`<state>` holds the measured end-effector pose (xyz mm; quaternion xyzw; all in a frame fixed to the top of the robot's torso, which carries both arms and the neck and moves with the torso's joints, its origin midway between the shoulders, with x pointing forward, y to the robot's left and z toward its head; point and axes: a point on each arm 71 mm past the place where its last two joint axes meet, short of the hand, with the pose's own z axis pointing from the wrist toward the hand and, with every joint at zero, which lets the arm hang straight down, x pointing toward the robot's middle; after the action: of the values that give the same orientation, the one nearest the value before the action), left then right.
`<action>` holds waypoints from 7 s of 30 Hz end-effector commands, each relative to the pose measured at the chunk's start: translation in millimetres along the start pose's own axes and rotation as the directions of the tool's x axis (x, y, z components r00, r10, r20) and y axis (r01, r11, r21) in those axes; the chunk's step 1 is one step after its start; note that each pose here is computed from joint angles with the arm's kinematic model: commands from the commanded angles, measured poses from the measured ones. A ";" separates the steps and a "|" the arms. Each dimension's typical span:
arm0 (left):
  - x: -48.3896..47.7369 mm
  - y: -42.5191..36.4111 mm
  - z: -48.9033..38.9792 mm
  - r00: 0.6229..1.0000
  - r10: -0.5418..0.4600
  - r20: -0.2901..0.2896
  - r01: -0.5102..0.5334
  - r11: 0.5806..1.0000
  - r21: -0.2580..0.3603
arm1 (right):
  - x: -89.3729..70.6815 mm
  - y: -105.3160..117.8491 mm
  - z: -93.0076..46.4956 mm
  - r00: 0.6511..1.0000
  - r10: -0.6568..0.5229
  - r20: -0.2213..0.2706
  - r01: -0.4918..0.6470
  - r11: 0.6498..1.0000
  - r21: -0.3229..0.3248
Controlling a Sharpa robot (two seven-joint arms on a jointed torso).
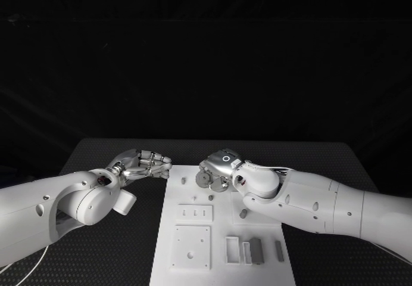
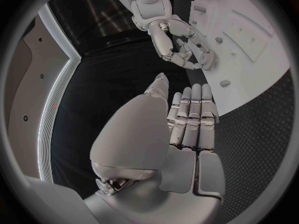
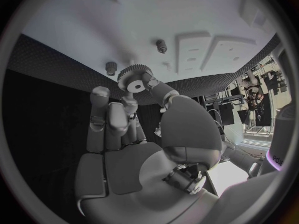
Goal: Assemble the parts on the task board
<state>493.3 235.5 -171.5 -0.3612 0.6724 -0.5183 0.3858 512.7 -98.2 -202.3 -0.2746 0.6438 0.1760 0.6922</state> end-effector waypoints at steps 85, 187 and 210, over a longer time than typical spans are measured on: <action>0.4 -1.6 -0.2 1.000 0.002 -0.008 -0.002 1.000 0.010 | 30.6 -15.5 -0.6 0.963 0.123 -0.238 -0.107 0.991 0.080; -19.9 8.1 5.1 0.998 0.060 0.023 -0.060 0.998 0.010 | 62.7 -176.2 -108.7 0.891 0.449 -0.066 -0.424 0.876 0.228; -20.8 8.4 4.7 0.998 0.060 0.024 -0.060 0.998 0.009 | 65.7 -175.2 -105.5 0.898 0.437 -0.051 -0.414 0.878 0.239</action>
<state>506.5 255.6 -178.5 -0.3519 0.6758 -0.4979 0.4143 540.9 -307.7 -241.4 -0.0537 0.7399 0.2383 0.6268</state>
